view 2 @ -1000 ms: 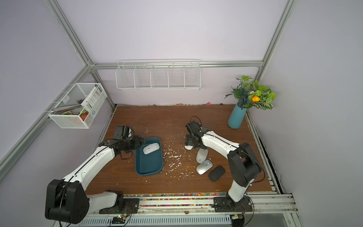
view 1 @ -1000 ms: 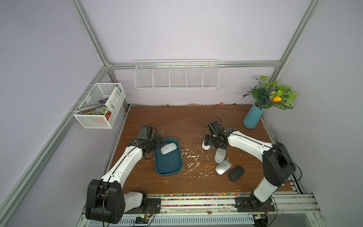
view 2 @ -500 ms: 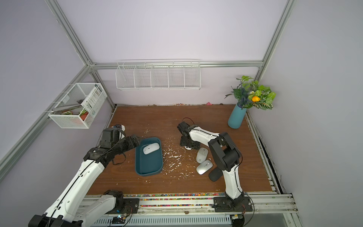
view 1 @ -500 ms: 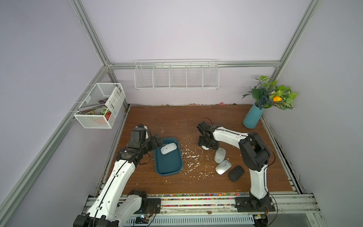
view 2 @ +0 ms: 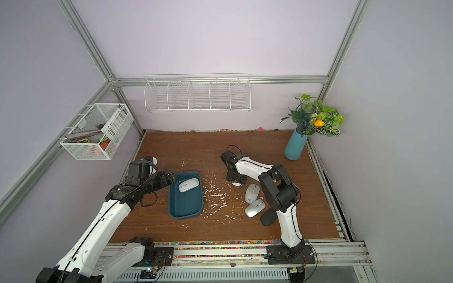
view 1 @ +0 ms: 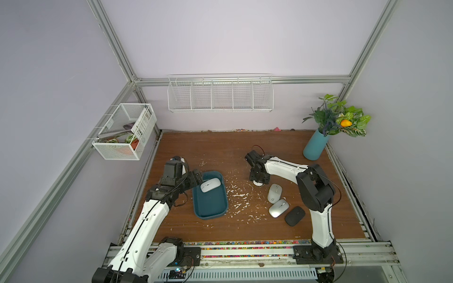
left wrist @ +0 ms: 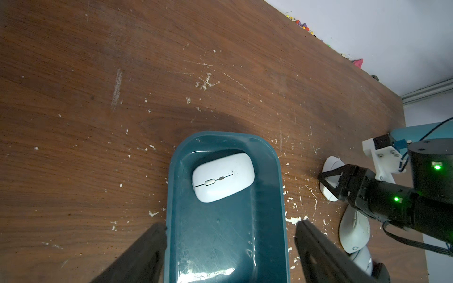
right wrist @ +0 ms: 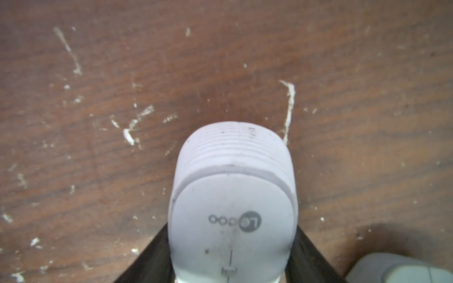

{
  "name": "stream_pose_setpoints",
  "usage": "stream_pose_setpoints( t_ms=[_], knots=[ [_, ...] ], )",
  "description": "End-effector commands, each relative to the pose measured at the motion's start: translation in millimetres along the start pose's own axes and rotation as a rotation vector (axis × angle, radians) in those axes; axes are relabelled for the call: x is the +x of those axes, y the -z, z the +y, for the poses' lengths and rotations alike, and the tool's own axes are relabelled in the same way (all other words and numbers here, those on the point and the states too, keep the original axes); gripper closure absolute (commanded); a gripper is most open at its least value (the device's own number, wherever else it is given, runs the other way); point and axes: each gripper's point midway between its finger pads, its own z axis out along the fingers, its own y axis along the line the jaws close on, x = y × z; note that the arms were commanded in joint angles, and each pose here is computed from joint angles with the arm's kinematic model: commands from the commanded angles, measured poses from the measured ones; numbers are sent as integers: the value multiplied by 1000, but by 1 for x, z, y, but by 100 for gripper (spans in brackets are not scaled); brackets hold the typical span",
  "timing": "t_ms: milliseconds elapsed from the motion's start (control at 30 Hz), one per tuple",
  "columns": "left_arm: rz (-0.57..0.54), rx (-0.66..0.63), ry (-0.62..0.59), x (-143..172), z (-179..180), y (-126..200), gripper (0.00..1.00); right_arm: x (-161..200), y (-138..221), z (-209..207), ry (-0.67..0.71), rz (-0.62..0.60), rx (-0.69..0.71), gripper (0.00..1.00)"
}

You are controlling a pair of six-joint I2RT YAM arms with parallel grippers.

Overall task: Put the mouse in the storage box
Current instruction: Pick up the mouse from the center of the board.

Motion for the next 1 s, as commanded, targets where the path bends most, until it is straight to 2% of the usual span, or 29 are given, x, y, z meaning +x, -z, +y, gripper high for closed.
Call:
stream_pose_setpoints(
  t_ms=[0,133,300,467,600,767,967],
  knots=[
    [3,40,-16,4,-5,3,14,-1,-10,2,60,-7,-30,59],
    [54,201,-29,12,-34,7,15,-13,28,12,189,-104,-137,66],
    [147,479,-43,21,-82,24,15,-11,107,29,450,-346,-345,68],
    [228,717,-66,27,-118,48,15,45,173,56,813,-618,-594,69],
    [278,799,-93,36,-130,56,14,97,201,73,1056,-813,-742,68],
    [347,815,-160,64,-136,53,13,133,211,94,1176,-741,-895,65],
    [419,785,-148,94,-134,33,13,148,212,110,1269,-719,-919,65]
  ],
)
